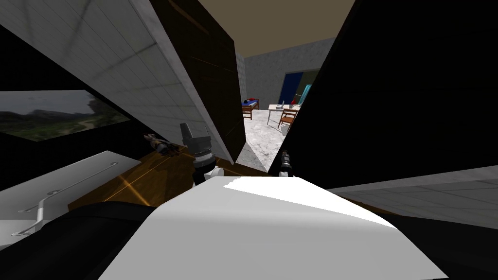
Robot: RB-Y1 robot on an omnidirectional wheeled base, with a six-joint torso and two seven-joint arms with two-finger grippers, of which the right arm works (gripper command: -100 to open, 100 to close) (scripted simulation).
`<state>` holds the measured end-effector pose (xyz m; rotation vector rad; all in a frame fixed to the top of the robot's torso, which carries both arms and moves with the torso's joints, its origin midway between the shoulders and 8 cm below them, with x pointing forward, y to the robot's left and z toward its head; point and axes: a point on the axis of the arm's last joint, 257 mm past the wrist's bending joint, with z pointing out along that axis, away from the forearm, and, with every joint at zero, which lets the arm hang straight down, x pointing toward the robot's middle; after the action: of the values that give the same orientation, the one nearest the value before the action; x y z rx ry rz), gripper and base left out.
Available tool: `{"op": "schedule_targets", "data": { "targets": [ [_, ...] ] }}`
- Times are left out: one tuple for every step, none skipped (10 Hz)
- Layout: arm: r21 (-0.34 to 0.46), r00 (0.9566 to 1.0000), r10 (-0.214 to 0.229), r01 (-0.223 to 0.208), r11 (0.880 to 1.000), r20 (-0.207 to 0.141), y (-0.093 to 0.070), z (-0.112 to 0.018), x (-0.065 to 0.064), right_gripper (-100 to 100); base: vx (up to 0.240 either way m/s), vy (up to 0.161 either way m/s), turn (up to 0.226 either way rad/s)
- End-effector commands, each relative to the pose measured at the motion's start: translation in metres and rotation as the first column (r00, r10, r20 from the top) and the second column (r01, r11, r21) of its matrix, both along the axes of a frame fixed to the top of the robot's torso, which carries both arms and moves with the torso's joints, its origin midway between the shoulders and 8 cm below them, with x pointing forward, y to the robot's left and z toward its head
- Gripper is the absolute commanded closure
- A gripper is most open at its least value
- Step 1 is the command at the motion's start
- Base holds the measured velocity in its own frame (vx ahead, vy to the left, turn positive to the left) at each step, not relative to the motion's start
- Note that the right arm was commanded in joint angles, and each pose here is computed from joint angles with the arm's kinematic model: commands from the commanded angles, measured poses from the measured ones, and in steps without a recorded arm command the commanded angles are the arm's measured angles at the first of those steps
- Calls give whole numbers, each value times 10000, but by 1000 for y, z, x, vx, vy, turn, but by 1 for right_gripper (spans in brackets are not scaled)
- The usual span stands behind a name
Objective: Push the door open
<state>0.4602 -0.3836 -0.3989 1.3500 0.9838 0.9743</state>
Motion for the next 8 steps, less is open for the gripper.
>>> {"op": "schedule_targets", "data": {
  "targets": [
    [-46, 9997, -240, 241, 9997, 106, -11, 5, -1, 100, 146, -15, -13],
    [-44, 9993, -354, 355, 9994, 104, -16, 5, -3, 100, 176, -18, -11],
    [-42, 9988, -483, 484, 9988, 102, -21, 5, -5, 100, 211, -47, -13],
    [-40, 9981, -616, 616, 9981, 99, -27, 5, -7, 100, 204, -10, -4],
    [-40, 9981, -616, 616, 9981, 99, -27, 5, -7, 100, 126, 21, -18],
    [-37, 9958, -915, 915, 9958, 95, -39, 5, -13, 100, 192, 9, -30],
    [-35, 9941, -1078, 1078, 9942, 92, -46, 5, -16, 100, 247, -3, -44],
    [-28, 9941, -1082, 1082, 9941, 48, -46, 3, -17, 100, 149, -2, -8]
  ]
}}
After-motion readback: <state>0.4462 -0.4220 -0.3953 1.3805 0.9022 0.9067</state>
